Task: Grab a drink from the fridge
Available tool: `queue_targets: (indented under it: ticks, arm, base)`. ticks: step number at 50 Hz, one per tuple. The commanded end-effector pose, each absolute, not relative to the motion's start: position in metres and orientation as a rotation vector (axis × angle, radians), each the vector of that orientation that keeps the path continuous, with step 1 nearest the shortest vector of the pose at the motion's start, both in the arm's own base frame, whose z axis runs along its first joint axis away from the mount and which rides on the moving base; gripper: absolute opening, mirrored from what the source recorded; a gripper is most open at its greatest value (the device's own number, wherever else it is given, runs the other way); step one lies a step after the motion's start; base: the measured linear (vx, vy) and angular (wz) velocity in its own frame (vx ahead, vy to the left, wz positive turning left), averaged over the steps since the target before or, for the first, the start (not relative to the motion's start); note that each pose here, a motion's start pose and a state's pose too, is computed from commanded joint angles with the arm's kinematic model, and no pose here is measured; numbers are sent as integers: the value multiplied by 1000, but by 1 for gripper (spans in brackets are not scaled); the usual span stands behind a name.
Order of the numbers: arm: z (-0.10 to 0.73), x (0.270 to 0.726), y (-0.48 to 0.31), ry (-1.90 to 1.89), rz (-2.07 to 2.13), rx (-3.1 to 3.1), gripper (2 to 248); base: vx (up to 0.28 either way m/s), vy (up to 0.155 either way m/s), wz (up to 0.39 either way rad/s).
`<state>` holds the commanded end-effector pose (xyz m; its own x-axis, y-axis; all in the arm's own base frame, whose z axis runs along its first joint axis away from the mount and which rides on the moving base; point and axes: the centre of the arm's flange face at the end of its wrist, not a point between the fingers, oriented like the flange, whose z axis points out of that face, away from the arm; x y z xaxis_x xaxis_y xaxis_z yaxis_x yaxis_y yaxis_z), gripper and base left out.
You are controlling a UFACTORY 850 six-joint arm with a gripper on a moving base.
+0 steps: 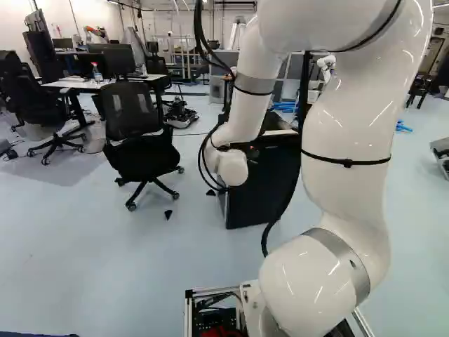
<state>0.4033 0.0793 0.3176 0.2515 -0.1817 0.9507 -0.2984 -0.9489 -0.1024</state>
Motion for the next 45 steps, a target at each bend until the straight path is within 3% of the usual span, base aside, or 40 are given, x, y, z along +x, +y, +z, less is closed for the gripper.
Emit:
queue_targets:
  ticks: [45]
  arm:
    - [277, 426, 107, -603, 1768, 2245, 247]
  base:
    - [0, 0, 0]
